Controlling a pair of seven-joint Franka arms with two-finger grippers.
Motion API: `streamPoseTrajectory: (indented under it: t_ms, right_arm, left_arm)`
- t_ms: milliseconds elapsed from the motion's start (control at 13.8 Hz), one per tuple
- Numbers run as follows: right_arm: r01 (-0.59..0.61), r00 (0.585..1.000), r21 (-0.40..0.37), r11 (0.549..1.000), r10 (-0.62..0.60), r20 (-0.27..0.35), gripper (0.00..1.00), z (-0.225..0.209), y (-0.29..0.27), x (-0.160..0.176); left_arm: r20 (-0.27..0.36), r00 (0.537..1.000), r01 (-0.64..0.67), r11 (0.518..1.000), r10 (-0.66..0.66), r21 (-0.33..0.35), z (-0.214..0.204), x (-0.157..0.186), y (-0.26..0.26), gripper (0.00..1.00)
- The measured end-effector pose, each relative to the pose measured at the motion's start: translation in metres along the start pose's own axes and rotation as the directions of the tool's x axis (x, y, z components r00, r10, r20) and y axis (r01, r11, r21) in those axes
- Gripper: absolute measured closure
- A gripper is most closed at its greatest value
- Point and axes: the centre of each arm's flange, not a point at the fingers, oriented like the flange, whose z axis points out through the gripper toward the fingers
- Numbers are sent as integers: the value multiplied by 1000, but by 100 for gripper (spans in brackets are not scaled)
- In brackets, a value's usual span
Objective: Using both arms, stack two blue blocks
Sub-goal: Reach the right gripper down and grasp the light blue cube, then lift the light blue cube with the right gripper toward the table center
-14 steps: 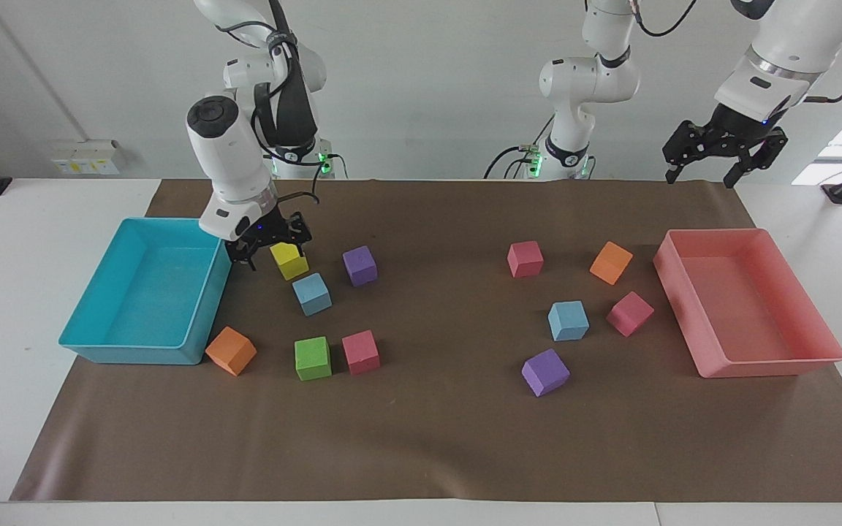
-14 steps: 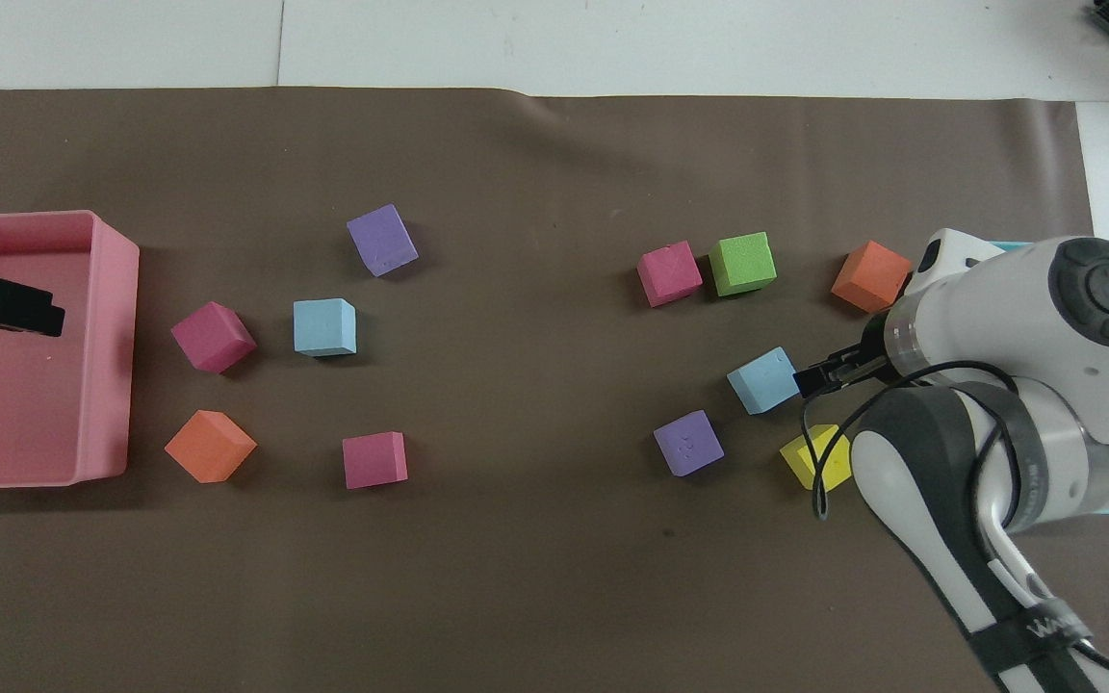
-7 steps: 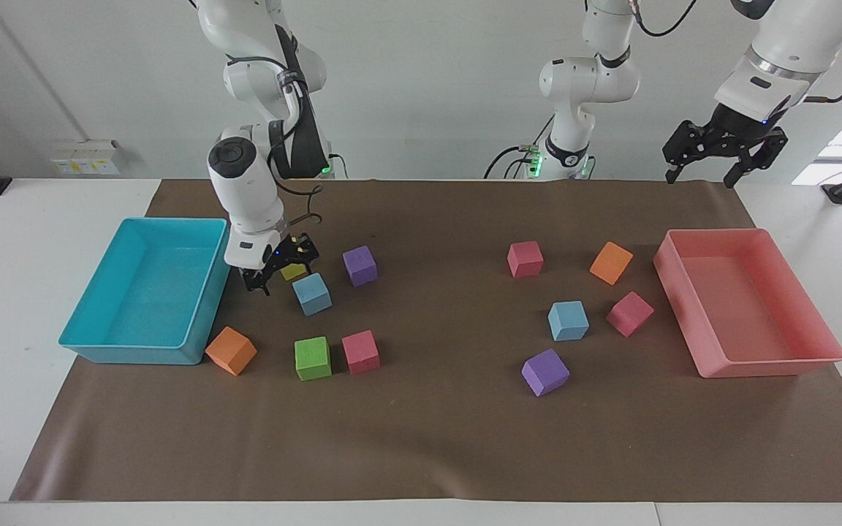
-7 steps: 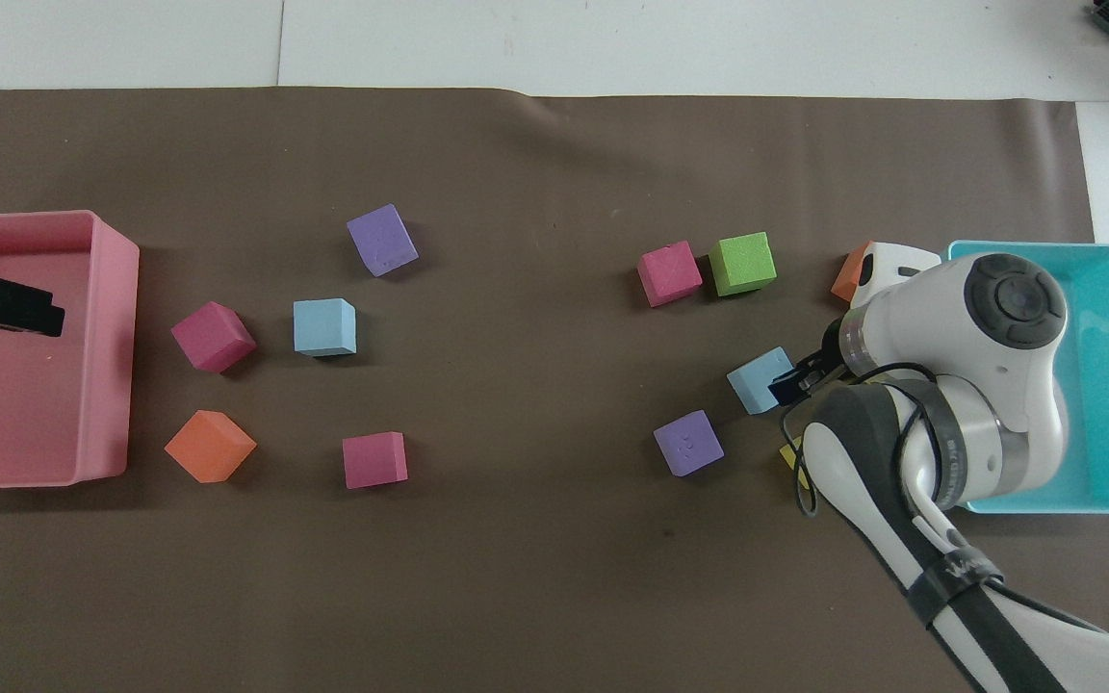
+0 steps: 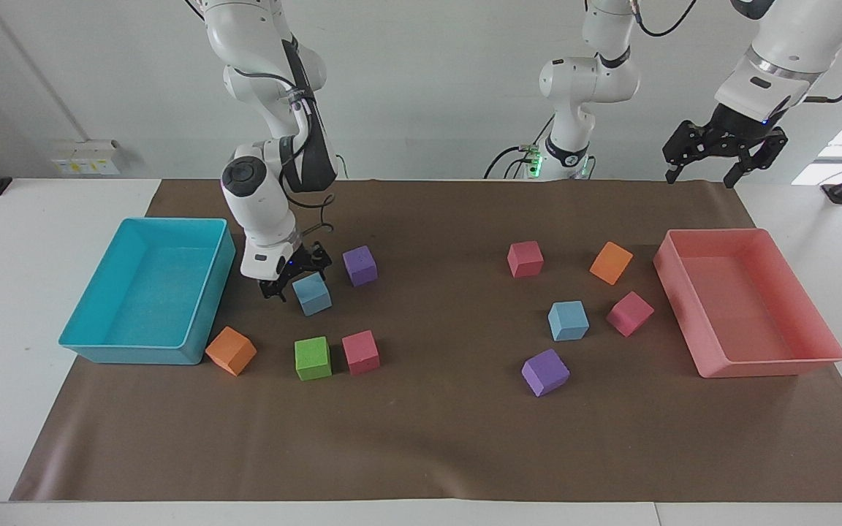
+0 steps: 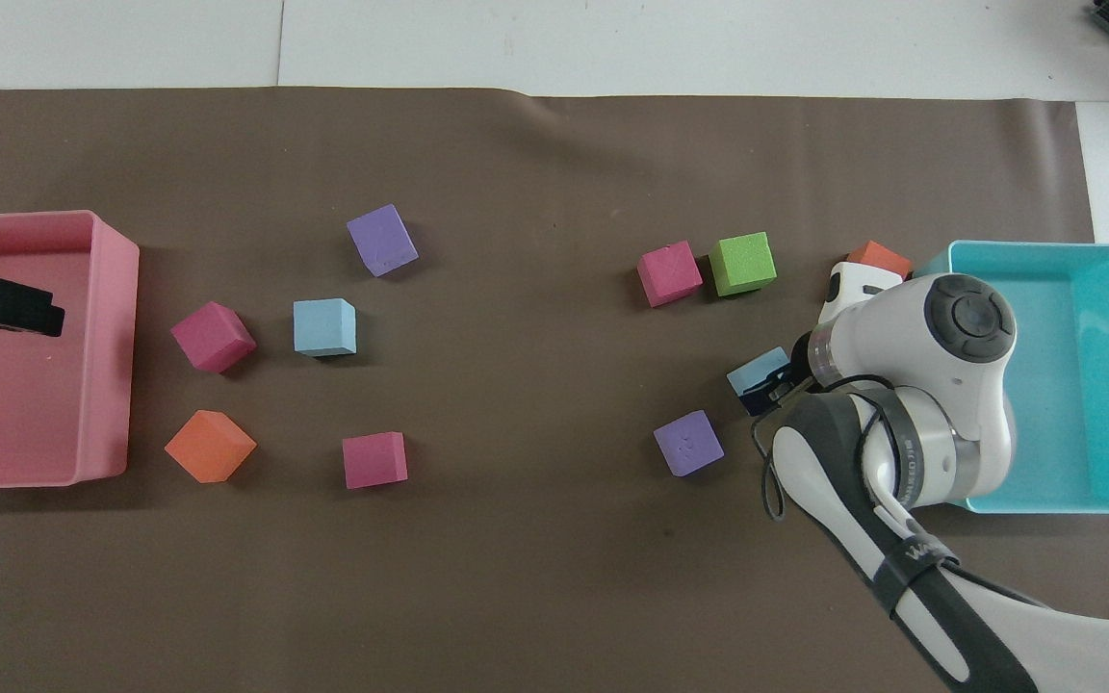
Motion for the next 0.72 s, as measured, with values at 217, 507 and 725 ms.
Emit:
streamPoseTrajectory:
  t_ms: [217,507,725]
  right_arm:
    - [21,1000,-4,1000,-21,-1,0,13,-12,1]
    - [15,1000,-8,1000,-15,0,0,27,-9,1]
    - [10,1000,-8,1000,-10,5,0,31,-6,0]
  left_arm:
    - [0,1000,0,1000,0,0,0,0,0,0]
    - [0,1000,0,1000,0,0,0,0,0,0]
    - [0,1000,0,1000,0,0,0,0,0,0]
